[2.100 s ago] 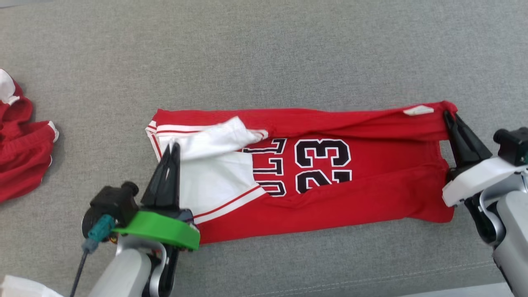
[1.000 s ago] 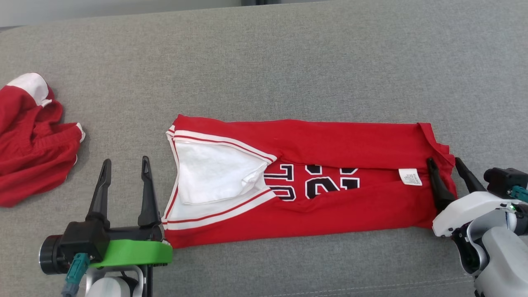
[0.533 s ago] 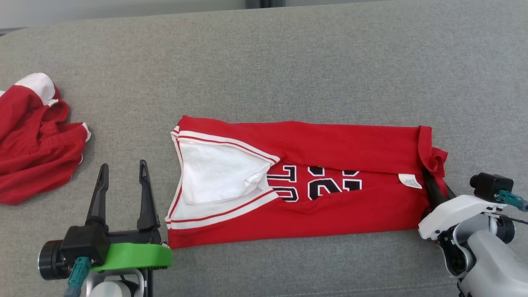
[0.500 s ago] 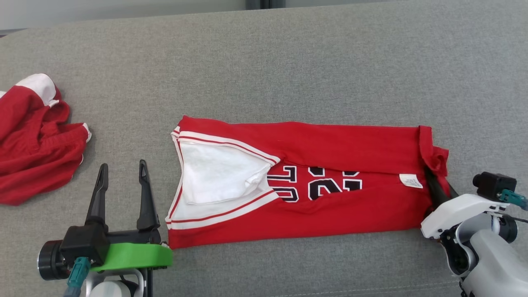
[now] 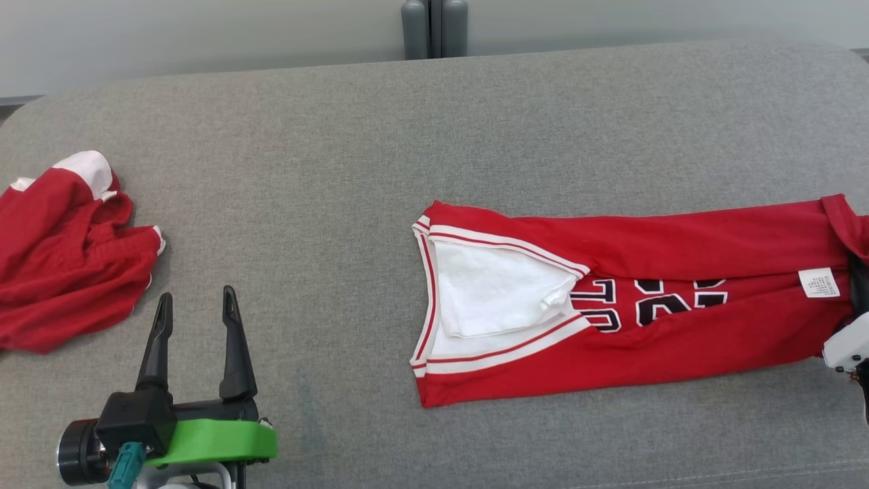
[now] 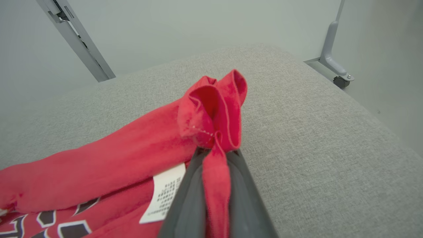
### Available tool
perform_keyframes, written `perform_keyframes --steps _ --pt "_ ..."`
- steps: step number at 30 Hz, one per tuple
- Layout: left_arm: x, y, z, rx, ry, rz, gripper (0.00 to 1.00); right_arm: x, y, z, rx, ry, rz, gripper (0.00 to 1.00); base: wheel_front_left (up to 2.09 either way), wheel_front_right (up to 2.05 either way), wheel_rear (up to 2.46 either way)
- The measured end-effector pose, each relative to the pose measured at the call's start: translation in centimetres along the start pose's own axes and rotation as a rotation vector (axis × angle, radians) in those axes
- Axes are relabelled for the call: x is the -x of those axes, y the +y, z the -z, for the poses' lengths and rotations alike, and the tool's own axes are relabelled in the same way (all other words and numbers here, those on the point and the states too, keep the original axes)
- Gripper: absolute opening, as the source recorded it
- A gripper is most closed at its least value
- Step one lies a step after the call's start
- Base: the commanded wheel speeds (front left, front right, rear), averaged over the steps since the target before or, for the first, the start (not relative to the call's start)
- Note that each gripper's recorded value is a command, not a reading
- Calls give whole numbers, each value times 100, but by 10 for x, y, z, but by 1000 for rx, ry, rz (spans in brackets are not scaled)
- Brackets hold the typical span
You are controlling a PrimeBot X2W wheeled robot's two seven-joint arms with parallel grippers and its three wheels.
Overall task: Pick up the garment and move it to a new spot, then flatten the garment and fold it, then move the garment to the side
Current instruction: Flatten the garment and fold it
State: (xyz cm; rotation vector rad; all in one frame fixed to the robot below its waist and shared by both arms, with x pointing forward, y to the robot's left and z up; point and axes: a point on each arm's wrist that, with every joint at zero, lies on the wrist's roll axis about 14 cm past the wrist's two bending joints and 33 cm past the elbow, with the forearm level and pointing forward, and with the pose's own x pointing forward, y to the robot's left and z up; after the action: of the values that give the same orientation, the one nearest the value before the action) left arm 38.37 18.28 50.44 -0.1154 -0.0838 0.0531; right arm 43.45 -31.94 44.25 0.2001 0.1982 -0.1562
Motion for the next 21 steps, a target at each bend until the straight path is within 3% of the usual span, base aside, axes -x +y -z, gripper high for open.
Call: perform_keyframes --steps 5,10,21 --pt "2 -2 -4 2 -11 5 100 1 12 -8 28 -19 -41 0 0 0 0" --pt "6 -2 -5 8 -13 5 100 0 53 -9 -3 -41 -132 0 0 0 0" --pt "12 3 -10 10 -22 -8 100 18 178 2 -77 -38 -421 0 0 0 0"
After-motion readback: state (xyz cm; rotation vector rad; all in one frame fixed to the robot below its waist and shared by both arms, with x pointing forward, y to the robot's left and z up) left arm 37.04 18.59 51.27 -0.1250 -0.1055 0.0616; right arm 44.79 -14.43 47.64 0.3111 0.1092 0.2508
